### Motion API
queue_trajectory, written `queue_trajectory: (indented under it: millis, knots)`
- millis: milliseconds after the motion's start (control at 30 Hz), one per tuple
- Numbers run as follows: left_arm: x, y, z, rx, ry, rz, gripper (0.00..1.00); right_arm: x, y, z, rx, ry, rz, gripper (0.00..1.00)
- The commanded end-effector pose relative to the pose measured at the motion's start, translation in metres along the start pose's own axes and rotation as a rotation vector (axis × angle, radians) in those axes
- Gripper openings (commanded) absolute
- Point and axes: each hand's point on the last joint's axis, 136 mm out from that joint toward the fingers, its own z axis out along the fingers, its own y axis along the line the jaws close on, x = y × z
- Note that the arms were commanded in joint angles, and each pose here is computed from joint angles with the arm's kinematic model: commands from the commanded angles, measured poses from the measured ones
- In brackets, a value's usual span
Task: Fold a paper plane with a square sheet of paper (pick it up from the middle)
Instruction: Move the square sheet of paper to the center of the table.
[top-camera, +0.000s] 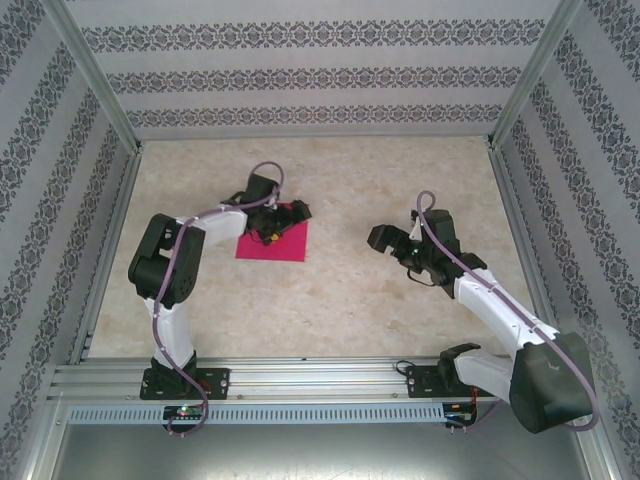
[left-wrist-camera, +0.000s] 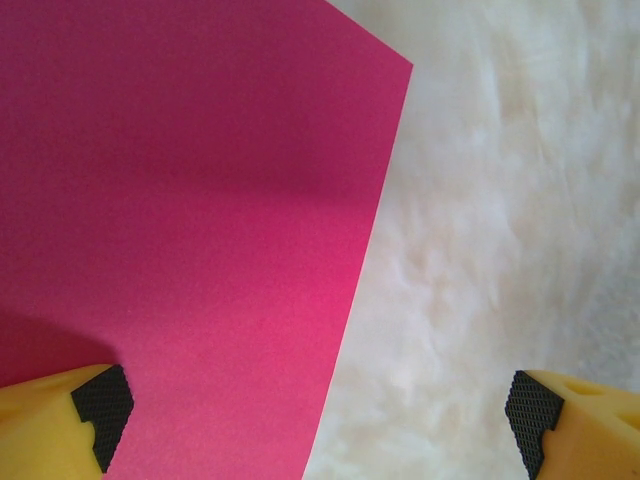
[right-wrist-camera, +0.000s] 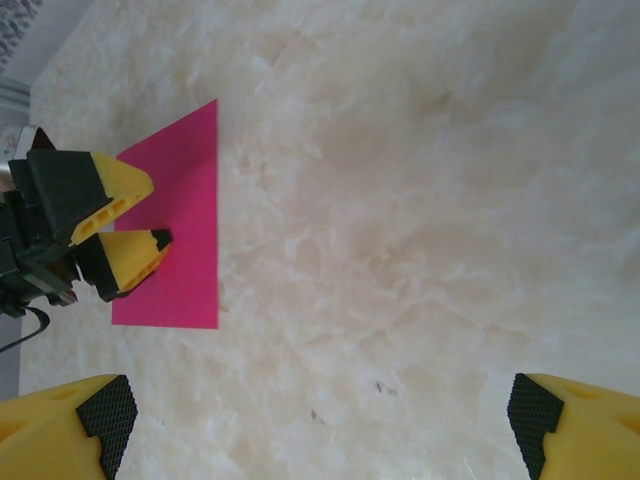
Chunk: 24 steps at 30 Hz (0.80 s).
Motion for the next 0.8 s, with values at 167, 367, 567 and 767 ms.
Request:
queue_trajectory:
  millis: [167, 367, 567, 767]
  knots:
    - [0.042, -0.029, -0.006, 0.063, -0.023, -0.07, 1.0, 0.031, 0.015, -0.007, -0.069, 0.0, -0.008, 0.89]
    - [0.023, -0.043, -0.083, 0.019, -0.203, 0.045, 1.0, 0.047, 0.043, 0.0, -0.1, 0.009, -0.044, 0.83]
    - [0.008, -0.001, -0.156, -0.126, -0.455, 0.083, 1.0, 0.066, 0.103, 0.041, -0.127, 0.135, -0.132, 0.84]
    - [0.013, 0.049, -0.201, -0.176, -0.601, 0.051, 1.0, 0.069, 0.138, 0.104, -0.077, 0.232, -0.093, 0.8]
